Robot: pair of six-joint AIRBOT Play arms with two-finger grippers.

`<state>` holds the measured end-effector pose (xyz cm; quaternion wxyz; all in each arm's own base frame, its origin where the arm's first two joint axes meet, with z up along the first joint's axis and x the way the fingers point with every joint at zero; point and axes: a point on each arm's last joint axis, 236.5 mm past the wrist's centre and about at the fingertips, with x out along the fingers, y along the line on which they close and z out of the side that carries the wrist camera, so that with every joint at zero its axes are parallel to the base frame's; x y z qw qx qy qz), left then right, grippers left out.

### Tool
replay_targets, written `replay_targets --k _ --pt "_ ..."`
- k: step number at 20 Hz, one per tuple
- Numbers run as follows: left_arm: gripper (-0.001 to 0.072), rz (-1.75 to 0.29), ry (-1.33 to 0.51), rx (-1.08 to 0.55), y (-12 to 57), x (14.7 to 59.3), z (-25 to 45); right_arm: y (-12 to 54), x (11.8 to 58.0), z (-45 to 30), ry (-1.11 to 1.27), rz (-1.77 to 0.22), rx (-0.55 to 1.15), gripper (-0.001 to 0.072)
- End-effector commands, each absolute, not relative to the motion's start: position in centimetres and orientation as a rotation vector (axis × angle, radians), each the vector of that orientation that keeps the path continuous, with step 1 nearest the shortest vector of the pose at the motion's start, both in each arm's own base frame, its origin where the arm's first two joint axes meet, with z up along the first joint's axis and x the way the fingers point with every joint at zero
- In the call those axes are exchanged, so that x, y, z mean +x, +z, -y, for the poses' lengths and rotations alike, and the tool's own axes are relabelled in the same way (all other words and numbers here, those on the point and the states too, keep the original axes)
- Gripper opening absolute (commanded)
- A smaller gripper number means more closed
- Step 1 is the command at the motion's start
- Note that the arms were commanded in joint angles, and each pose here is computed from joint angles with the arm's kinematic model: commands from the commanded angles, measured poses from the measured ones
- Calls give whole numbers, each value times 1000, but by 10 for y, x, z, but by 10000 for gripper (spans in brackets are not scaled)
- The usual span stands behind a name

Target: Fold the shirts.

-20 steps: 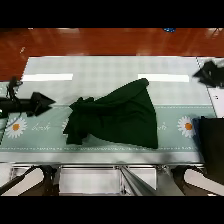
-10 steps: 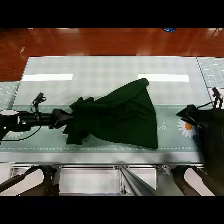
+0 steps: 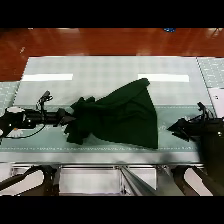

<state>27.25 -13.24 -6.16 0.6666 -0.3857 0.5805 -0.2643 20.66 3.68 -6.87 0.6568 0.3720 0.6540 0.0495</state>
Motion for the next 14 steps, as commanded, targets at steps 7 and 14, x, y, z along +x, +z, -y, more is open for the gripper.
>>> replay_targets --k 7,14 --pt "25 -1310 -610 -871 -59 273 134 -105 198 -97 228 -1639 776 404" --pt "24 -1263 -617 -953 -38 289 138 -70 258 -167 523 -1563 647 32"
